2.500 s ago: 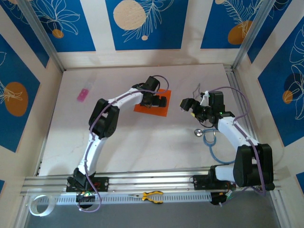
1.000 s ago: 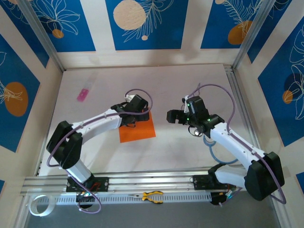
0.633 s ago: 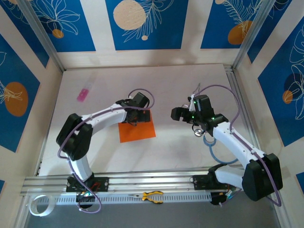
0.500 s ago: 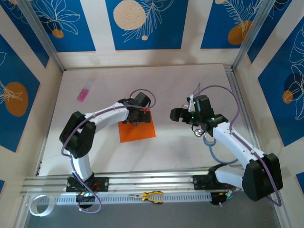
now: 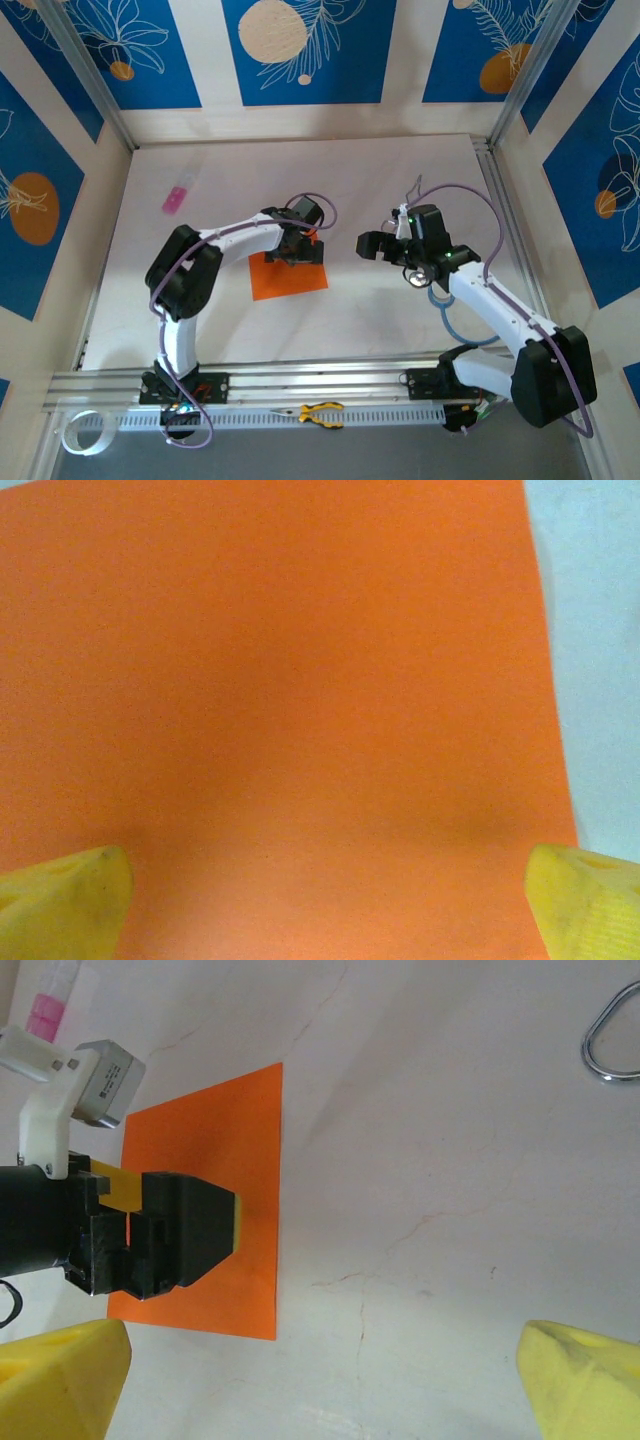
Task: Fold a paper plane with a square sheet of paper (pick it up from the middle)
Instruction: Move the square sheet of paper to the center of the table.
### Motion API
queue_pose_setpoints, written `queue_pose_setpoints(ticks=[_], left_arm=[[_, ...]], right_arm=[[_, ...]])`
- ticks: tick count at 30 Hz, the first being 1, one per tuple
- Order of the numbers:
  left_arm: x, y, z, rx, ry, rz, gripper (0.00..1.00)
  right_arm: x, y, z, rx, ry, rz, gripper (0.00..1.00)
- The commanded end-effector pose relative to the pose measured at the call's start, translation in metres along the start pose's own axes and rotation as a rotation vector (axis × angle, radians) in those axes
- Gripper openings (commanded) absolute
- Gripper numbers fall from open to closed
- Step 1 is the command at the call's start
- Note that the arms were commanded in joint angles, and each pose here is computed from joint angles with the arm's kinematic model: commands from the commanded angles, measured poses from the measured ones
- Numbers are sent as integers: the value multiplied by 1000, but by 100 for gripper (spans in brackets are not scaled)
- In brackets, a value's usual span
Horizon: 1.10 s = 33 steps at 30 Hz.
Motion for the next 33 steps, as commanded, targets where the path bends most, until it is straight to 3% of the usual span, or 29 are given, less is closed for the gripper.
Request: queue_pose_setpoints(ticks=[1, 8, 16, 26, 33], left_arm=[[7, 14, -4, 50, 37, 54, 99], [15, 39, -10, 147, 101, 110, 95], [1, 64, -15, 247, 141, 117, 94], [-43, 28, 4, 179, 28, -84, 98], [-31, 19, 9, 115, -39, -13, 96]], right_arm=[[-5, 1, 2, 4, -26, -15, 99], [-6, 5, -1, 11, -24, -13, 99], [-6, 7, -3, 21, -12, -18, 99], [-3, 8, 5, 42, -84, 5, 99], [11, 13, 15, 51, -112, 77, 99]])
Point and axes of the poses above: each hand's point on the last joint's axis, 136 mm out from that joint toward the fingers, its own x axis out along the fingers, its own z axis along the line the jaws close on, y = z × x, the point moved 6 cm from there along -x, back along the fingers, and after that the axes turned 12 degrees about -x, right-handed, at the moved point
